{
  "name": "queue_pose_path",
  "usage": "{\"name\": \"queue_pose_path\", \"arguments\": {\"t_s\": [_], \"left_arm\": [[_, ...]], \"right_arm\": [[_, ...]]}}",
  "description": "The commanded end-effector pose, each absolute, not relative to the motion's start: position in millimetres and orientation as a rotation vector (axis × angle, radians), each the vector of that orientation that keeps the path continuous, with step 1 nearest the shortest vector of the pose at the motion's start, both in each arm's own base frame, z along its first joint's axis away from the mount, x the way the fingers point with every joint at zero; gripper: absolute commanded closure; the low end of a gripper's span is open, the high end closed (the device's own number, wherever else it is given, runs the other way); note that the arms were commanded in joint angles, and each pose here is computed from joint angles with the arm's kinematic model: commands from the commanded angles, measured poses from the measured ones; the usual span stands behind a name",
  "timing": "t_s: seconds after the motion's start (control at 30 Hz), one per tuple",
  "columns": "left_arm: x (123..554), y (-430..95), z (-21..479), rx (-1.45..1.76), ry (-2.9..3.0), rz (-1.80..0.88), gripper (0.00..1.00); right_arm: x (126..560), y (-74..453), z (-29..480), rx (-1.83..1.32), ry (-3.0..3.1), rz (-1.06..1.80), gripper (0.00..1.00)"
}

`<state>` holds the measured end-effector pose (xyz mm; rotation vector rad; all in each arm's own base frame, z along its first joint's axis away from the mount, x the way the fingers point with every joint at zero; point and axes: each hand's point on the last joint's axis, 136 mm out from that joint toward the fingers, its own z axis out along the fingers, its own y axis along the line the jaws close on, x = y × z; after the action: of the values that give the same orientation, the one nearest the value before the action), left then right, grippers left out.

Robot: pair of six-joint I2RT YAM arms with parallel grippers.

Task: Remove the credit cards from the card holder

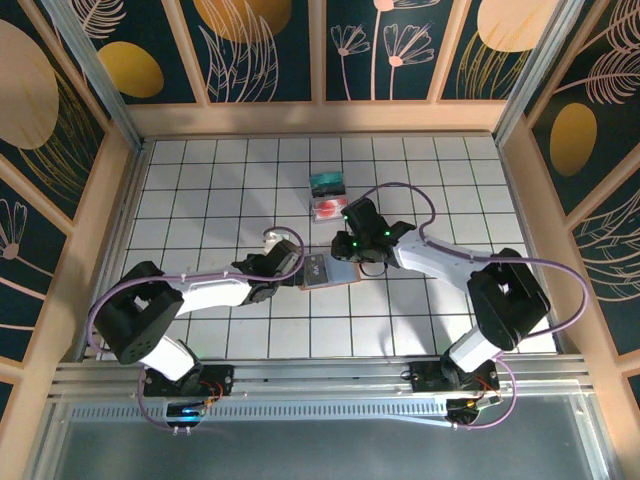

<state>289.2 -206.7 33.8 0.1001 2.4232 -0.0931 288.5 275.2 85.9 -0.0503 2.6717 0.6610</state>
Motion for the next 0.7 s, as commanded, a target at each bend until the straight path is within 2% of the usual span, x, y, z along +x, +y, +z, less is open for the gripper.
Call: {"name": "queue_pose_path", "arguments": {"t_s": [0.0, 0.67], "left_arm": [[285.9, -209.2, 25.3, 0.097, 2.438, -0.106, 0.01], [277.5, -196.5, 10.2, 0.099, 2.484, -0.031, 0.01]], "right_arm": [[283.4, 288.2, 76.6, -0.058, 2.702, 0.754, 0.77], [268.3, 305.1, 36.6, -0.071, 2.812, 0.845, 0.75]]}}
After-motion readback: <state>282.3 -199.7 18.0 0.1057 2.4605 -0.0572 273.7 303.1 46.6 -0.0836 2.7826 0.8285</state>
